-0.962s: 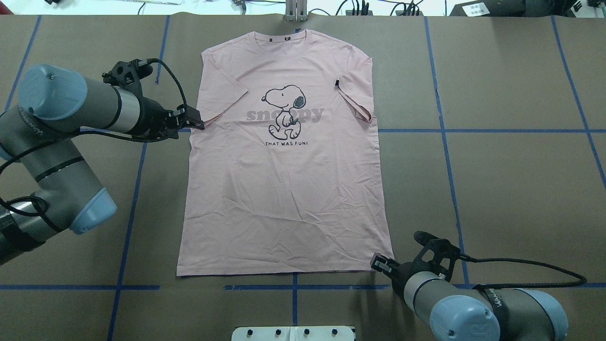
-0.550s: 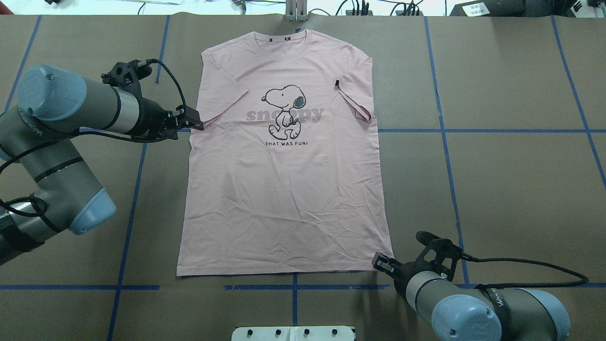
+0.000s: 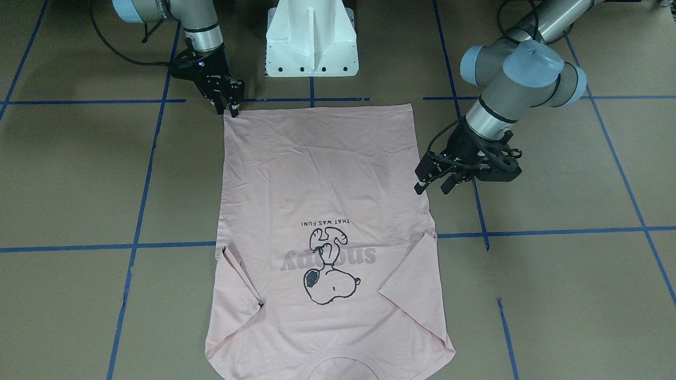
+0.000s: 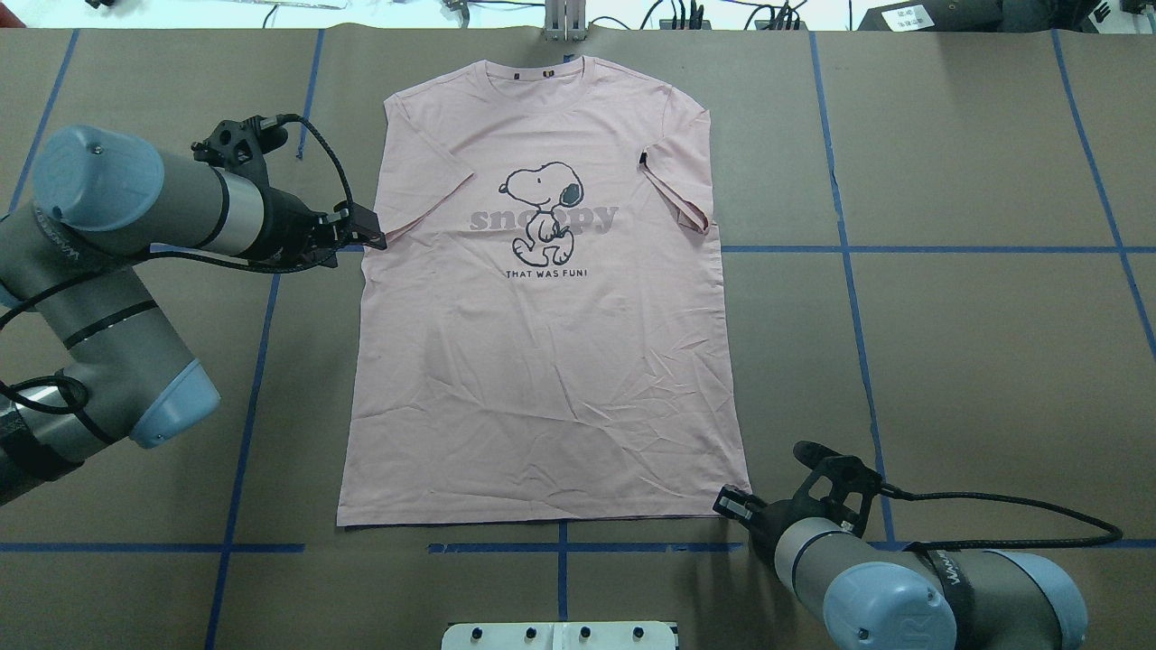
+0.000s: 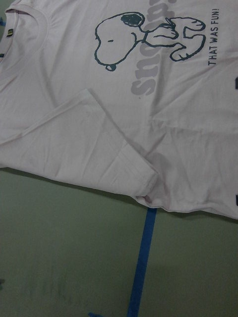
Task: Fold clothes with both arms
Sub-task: 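Move the left gripper down to the other hem corner nearest the robot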
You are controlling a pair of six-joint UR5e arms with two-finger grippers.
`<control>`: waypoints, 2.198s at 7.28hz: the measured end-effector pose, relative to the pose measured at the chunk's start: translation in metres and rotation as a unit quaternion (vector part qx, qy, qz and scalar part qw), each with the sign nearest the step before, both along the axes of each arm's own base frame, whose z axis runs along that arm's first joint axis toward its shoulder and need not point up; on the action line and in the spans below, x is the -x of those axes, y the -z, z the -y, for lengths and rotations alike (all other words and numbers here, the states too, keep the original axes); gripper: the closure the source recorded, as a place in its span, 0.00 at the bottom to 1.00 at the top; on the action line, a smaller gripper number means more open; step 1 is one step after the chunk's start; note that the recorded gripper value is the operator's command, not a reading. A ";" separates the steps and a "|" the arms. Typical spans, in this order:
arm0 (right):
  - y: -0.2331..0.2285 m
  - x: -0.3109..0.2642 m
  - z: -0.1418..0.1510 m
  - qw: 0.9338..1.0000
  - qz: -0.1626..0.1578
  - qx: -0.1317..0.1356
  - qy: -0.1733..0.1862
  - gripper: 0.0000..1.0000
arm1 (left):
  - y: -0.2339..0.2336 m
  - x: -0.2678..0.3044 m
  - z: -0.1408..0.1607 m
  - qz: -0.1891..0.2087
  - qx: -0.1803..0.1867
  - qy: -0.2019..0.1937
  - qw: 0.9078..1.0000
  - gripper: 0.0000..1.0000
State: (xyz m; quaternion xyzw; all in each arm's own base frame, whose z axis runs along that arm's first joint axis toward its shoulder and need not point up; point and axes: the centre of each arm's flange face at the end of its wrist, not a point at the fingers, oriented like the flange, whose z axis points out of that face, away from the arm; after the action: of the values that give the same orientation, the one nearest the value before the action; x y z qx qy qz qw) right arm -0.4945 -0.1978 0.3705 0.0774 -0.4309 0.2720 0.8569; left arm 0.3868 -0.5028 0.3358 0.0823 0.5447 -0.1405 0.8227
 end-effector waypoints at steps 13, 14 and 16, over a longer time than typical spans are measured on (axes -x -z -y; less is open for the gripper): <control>0.041 -0.045 0.008 1.000 0.029 -0.003 -0.010 1.00 | -0.014 0.034 -0.053 -0.013 0.033 0.006 0.999 0.21; 0.042 -0.044 0.008 1.000 0.029 -0.003 -0.010 1.00 | -0.033 0.049 -0.083 0.000 0.043 -0.002 0.999 0.21; 0.044 -0.043 0.008 0.999 0.031 -0.003 -0.009 1.00 | -0.051 0.025 -0.140 0.035 0.093 -0.019 0.995 0.21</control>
State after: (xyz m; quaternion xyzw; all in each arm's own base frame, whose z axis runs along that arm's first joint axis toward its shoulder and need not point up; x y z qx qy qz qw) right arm -0.4515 -0.2055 0.3264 0.0756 -0.4572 0.2806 0.8406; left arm 0.3613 -0.3632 0.3873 0.0005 0.5017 -0.1719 0.8478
